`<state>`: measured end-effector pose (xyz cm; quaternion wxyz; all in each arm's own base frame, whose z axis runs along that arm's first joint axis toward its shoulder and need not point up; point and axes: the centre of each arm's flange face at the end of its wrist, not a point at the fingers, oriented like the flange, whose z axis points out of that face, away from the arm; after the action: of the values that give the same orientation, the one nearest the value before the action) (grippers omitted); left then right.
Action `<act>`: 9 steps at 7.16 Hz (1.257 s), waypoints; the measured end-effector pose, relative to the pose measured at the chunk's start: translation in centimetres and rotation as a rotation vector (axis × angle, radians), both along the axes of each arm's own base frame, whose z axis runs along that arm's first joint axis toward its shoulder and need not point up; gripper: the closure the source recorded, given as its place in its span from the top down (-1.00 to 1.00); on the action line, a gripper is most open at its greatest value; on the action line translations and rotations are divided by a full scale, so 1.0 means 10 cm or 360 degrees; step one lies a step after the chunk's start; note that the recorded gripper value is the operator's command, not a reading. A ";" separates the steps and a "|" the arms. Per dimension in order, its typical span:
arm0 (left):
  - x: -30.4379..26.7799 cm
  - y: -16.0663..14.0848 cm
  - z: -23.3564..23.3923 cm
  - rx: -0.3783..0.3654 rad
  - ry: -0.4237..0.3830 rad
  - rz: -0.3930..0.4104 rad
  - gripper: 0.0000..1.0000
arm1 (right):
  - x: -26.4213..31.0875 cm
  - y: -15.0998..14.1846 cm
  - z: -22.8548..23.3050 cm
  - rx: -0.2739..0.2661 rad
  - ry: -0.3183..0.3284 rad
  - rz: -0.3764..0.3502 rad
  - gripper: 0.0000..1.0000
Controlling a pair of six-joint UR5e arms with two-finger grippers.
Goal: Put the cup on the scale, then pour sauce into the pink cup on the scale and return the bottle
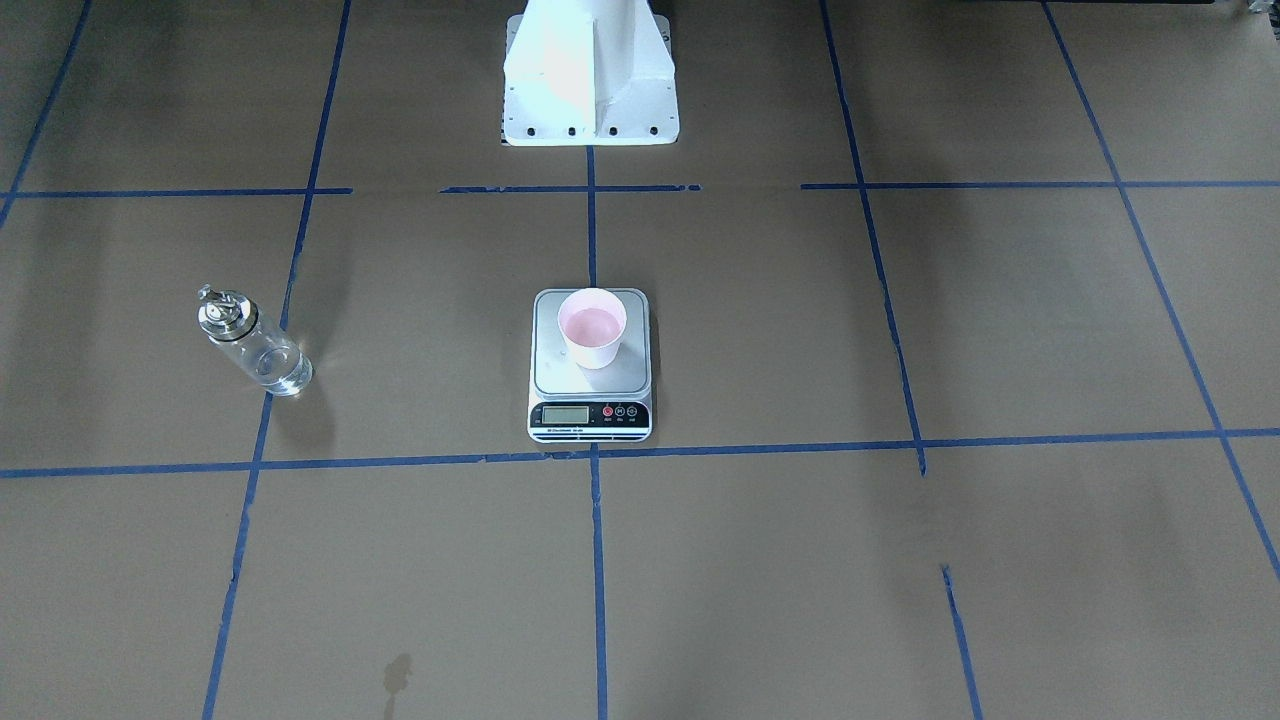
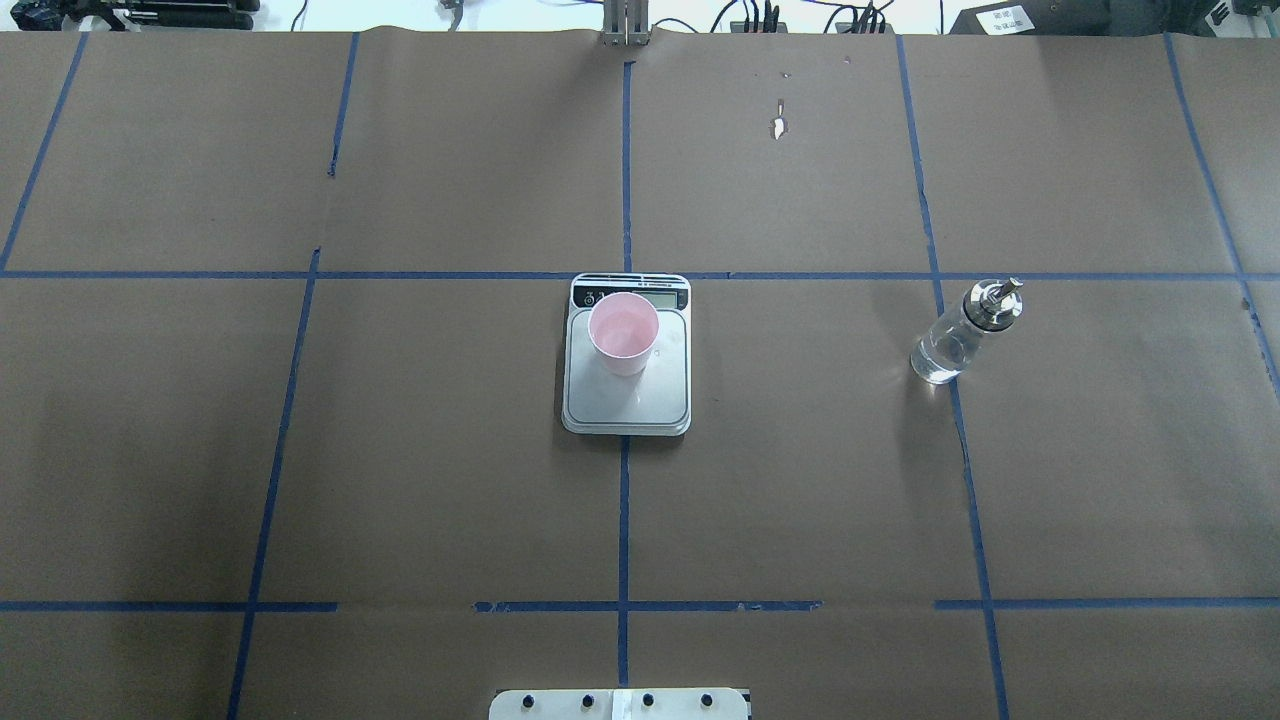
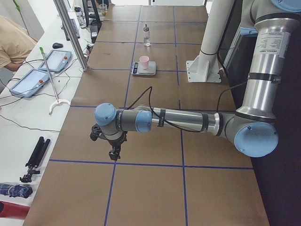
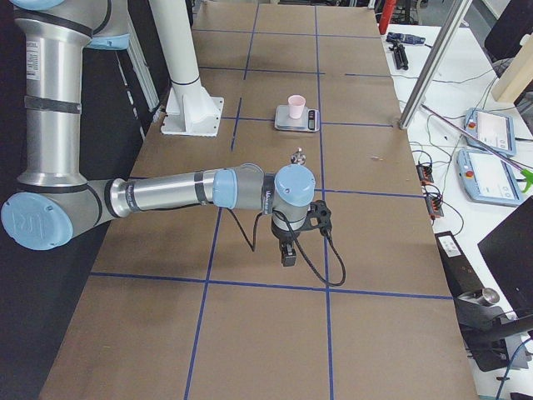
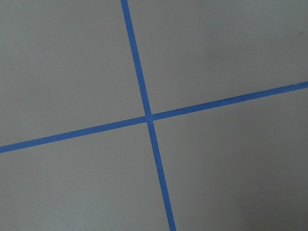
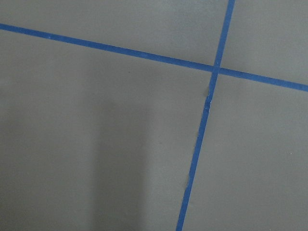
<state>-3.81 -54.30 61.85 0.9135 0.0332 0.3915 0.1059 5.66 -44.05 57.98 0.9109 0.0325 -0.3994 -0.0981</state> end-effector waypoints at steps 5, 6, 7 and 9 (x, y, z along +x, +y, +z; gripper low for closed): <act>0.00 0.00 -0.07 0.0022 0.0001 0.0001 1.00 | 0.00 0.07 -0.16 0.0043 -0.0010 0.0004 1.00; 0.00 0.00 -0.07 0.0022 0.0000 0.0001 1.00 | 0.00 0.07 -0.15 0.0039 -0.0010 0.0005 1.00; 0.00 0.00 -0.07 0.0022 -0.0002 0.0001 1.00 | 0.00 0.07 -0.13 0.0033 -0.0007 0.0005 1.00; 0.00 -0.01 -0.07 0.0019 -0.0004 0.0001 1.00 | 0.00 0.04 -0.12 0.0030 -0.0004 0.0006 1.00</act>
<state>-3.80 -54.39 61.19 0.9137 0.0383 0.3898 0.1084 5.65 -43.61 56.77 0.9102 0.0420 -0.3996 -0.1002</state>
